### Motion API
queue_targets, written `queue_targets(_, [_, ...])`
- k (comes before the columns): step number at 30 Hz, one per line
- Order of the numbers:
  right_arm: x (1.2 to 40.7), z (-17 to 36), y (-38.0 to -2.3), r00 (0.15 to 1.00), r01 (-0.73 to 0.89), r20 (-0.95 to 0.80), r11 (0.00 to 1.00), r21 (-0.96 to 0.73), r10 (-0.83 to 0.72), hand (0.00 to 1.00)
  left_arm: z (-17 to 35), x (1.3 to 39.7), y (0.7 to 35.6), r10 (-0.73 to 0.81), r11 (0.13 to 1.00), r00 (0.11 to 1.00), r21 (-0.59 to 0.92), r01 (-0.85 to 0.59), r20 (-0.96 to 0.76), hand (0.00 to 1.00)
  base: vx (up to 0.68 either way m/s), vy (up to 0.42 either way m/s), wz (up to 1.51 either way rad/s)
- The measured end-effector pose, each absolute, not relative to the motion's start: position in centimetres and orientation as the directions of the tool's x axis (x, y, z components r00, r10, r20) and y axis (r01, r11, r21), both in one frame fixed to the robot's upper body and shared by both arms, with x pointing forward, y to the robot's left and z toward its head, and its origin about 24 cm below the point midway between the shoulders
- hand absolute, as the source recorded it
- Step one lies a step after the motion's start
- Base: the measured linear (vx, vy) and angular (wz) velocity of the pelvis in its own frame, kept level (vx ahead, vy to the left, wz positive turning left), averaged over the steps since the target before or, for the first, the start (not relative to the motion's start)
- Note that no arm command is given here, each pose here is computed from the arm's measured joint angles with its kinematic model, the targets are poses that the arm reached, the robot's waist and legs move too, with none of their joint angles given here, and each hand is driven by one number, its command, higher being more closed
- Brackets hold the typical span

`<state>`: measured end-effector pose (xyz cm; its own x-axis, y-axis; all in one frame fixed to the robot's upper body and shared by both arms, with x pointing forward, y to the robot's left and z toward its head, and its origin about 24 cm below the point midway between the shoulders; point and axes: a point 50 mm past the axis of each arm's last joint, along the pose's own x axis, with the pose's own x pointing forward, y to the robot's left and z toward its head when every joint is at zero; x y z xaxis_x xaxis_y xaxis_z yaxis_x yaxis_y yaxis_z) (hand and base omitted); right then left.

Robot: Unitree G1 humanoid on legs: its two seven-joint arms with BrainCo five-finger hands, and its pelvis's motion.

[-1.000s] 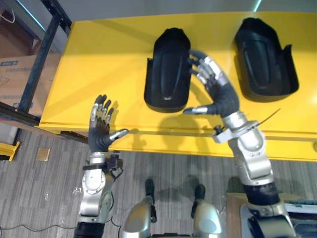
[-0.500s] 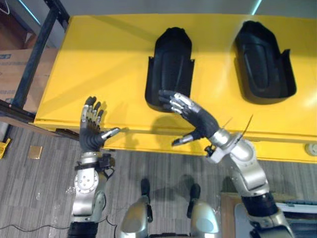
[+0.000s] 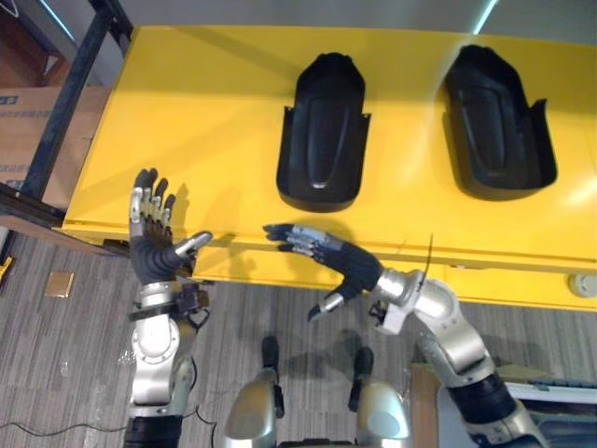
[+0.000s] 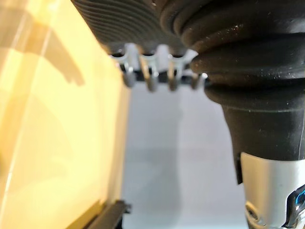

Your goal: Walk over and take plastic housings, then place them on the shelf

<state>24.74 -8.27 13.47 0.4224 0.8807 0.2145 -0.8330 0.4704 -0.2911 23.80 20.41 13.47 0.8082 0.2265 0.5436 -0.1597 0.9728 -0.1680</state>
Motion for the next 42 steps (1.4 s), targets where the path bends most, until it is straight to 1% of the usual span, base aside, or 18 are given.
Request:
queue_targets(1, [24.9,13.3,-8.3,0.437,-0.827,0.207,0.481,-0.29,0.875,0.0,13.5,23.8,20.4,0.226,0.973,0.808,-0.167,-0.159,0.544,0.0,0.0,0.0,0.0])
queue_targets(3, [25.6,12.4,-8.8,0.501,-0.799,0.182,0.533,-0.278,0.846,0.0,13.6,23.8,20.4,0.225,0.973,0.804,-0.168,-0.158,0.551,0.0,0.0,0.003,0.02])
queue_targets(7, [26.4,11.2,-9.3,0.57,-0.765,0.154,0.59,-0.258,0.807,0.0,14.0,23.6,20.3,0.226,0.973,0.787,-0.168,-0.157,0.574,0.0,0.01,0.003,0.07])
queue_targets(9, [27.0,11.0,-9.4,0.607,-0.735,0.171,0.63,-0.248,0.776,0.0,14.2,23.5,20.3,0.225,0.973,0.782,-0.169,-0.154,0.581,0.0,0.0,0.0,0.0])
queue_targets(15, [27.8,10.5,-9.2,0.635,-0.707,0.197,0.665,-0.241,0.747,0.0,14.4,23.4,20.0,0.203,0.978,0.781,-0.163,-0.131,0.591,0.0,-0.02,0.004,0.01])
queue_targets(20, [28.6,10.7,-9.1,0.646,-0.689,0.201,0.676,-0.262,0.737,0.0,14.4,23.4,19.7,0.163,0.985,0.786,-0.147,-0.093,0.596,0.0,-0.04,0.007,0.05])
queue_targets(23, [28.7,10.9,-9.3,0.655,-0.677,0.211,0.688,-0.26,0.725,0.0,14.9,23.2,19.5,0.15,0.987,0.774,-0.143,-0.078,0.615,0.0,-0.03,-0.005,0.15])
queue_targets(34, [29.7,11.7,-9.1,0.648,-0.691,0.18,0.671,-0.271,0.74,0.0,15.0,23.1,19.3,0.132,0.988,0.771,-0.145,-0.051,0.623,0.0,0.0,-0.001,0.0])
queue_targets(38, [30.1,12.2,-9.2,0.631,-0.712,0.174,0.653,-0.257,0.756,0.0,15.1,23.1,19.3,0.121,0.989,0.771,-0.139,-0.043,0.626,0.0,0.0,0.0,0.0])
queue_targets(42, [30.3,13.2,-9.1,0.579,-0.753,0.176,0.605,-0.258,0.796,0.0,15.1,23.2,19.3,0.116,0.99,0.771,-0.135,-0.039,0.626,0.0,0.0,0.0,0.0])
